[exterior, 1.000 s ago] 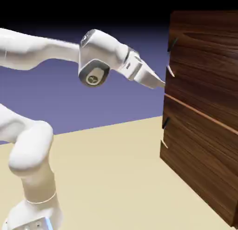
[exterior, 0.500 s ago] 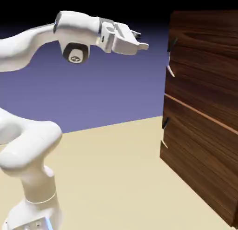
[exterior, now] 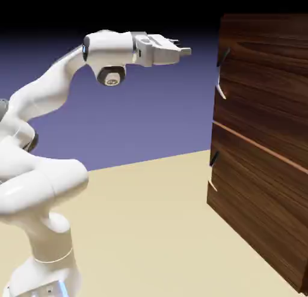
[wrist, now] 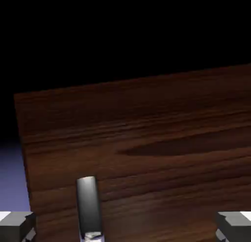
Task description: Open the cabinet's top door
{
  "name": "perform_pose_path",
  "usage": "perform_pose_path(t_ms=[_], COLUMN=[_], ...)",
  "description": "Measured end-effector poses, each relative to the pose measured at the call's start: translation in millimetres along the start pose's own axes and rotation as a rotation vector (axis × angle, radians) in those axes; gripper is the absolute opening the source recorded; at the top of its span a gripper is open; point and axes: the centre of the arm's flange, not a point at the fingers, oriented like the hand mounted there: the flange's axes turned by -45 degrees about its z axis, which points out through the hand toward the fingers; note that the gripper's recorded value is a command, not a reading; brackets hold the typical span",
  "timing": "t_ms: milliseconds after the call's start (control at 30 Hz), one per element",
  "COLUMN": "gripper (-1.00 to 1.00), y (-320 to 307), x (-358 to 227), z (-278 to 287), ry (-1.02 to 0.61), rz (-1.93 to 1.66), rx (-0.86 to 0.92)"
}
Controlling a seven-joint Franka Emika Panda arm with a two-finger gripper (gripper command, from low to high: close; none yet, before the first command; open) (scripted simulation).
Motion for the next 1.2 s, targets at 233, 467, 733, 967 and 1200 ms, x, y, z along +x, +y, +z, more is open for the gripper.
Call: perform_pose_path(t_ms=[233, 467, 733, 967, 1200], gripper=[0.00, -1.00, -1.00, -1.00, -1.00], y=[-9, -9, 16, 59, 107], x=[-66, -82, -79, -74, -68], z=[70, 136, 81, 17, -35], ry=[-0.004, -0.010, -0.016, -0.025, -0.034], rz=[-0.090, -0.106, -0.105, -0.103, -0.102], rx=[0.046, 0.053, 0.185, 0.351, 0.503])
